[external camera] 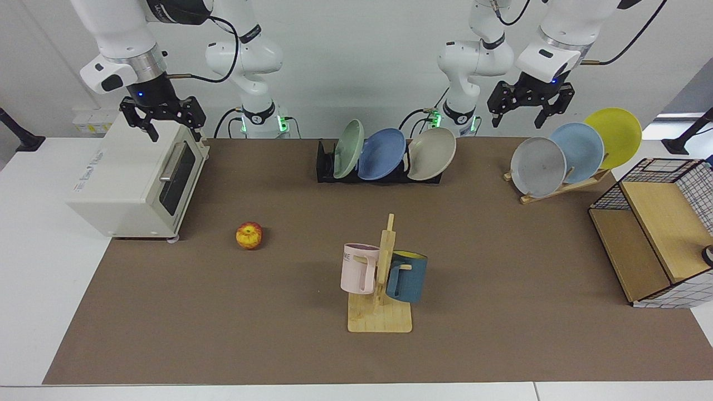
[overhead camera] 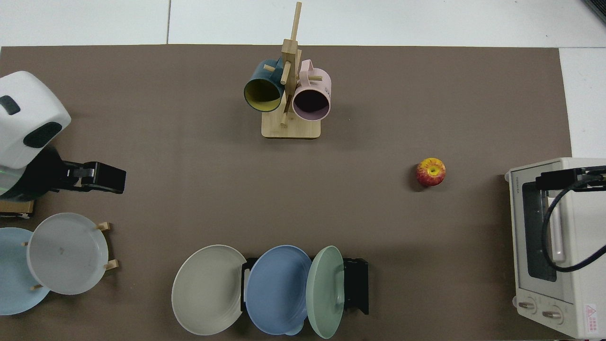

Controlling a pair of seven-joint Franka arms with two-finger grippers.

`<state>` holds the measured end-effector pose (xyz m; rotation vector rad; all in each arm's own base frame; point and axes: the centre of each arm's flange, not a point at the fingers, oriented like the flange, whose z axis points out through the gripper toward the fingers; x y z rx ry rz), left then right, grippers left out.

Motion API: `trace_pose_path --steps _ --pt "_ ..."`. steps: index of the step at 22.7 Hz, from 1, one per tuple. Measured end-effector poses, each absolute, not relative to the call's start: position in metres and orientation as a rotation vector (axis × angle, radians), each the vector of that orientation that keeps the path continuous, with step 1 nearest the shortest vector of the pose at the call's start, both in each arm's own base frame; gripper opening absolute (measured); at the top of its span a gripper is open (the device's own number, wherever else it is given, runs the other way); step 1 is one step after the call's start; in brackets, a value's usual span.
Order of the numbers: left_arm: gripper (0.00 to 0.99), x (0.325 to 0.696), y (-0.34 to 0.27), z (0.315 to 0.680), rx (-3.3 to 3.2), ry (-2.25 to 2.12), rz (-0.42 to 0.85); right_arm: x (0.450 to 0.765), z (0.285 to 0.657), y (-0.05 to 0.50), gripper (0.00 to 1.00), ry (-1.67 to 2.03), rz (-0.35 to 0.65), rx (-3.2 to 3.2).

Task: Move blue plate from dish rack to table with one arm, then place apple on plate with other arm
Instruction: 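Move the left gripper toward the dish rack plates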

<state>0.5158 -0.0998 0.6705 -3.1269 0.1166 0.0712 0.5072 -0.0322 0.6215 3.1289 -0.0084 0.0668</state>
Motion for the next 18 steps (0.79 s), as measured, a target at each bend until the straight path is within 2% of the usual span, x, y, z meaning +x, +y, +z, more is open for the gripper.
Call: trace_pose_path --steps 18 --pt "0.991 0.5 -0.1 0.664 -3.111 0.121 0.155 0.507 0.621 -0.032 1.0 -0.008 0.067 3.129"
